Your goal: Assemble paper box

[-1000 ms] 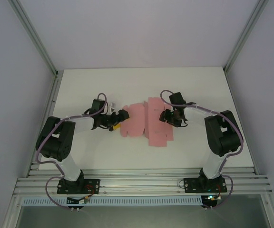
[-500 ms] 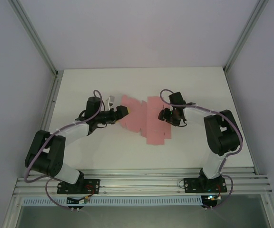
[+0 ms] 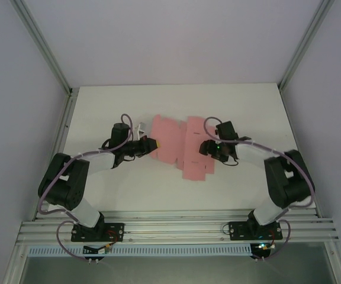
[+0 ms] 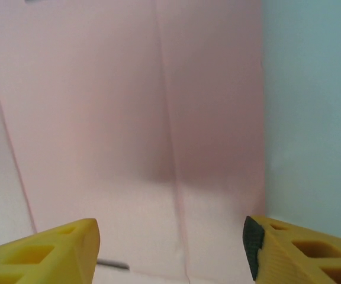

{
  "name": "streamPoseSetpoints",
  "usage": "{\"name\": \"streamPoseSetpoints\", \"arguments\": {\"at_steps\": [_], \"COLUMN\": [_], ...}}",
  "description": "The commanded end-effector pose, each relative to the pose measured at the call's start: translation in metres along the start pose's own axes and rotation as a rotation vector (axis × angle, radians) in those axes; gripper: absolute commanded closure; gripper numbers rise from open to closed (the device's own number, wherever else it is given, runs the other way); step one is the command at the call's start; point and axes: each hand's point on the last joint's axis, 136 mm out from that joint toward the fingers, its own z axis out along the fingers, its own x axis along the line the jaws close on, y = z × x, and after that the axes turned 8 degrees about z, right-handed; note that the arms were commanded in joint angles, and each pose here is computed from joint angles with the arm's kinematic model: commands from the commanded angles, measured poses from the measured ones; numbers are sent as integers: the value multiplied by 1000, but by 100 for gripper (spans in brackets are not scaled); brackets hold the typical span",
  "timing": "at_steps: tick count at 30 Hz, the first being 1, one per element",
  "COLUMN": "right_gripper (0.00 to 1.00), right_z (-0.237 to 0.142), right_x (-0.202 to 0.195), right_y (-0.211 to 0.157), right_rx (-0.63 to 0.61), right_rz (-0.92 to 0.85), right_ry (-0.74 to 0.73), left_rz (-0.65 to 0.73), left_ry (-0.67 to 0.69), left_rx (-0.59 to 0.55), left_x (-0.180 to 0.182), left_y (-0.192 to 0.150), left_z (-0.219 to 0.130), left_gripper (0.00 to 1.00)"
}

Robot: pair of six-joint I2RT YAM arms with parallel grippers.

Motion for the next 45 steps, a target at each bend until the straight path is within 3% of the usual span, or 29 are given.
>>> {"name": "streamPoseSetpoints", "arguments": {"at_steps": [1, 10, 17, 24, 27, 31, 34, 37, 42, 44, 45], "right_gripper": [31, 28, 23, 41, 49, 49, 57, 67, 99, 100, 100], "right_z": [-28, -83, -88, -127, -127, -139, -154, -172, -187, -189, -188], "right_x": [4, 18, 22, 57, 57, 52, 54, 68, 79, 79, 78], "right_y": [6, 1, 7, 16, 15, 11, 8, -3, -5, -5, -4], "right_rx": [-53, -192, -240, -265, -206, -254, -289, -251, -246, -263, -258], "right_rz": [-15, -100, -127, -198, -174, -198, -235, -281, -312, -332, -333], "right_ry": [145, 582, 683, 899, 847, 781, 759, 836, 889, 876, 852], "left_rz": [169, 266, 312, 312, 317, 348, 372, 382, 356, 340, 323], "left_ry": [-199, -493, -543, -460, -378, -236, -177, -169, -158, -137, -103], "left_rx": [-96, -187, -166, -166, -180, -190, -212, -226, -234, -242, -243], "left_x": [-51, -108, -128, -117, -105, -93, -92, -94, -90, -86, -81], "left_y": [15, 17, 16, 13, 10, 7, 6, 5, 5, 6, 7], "left_z": [-18, -47, -59, -57, -57, -63, -72, -77, -77, -76, -76], "left_gripper": [100, 100, 100, 100, 100, 100, 100, 100, 100, 100, 88]}}
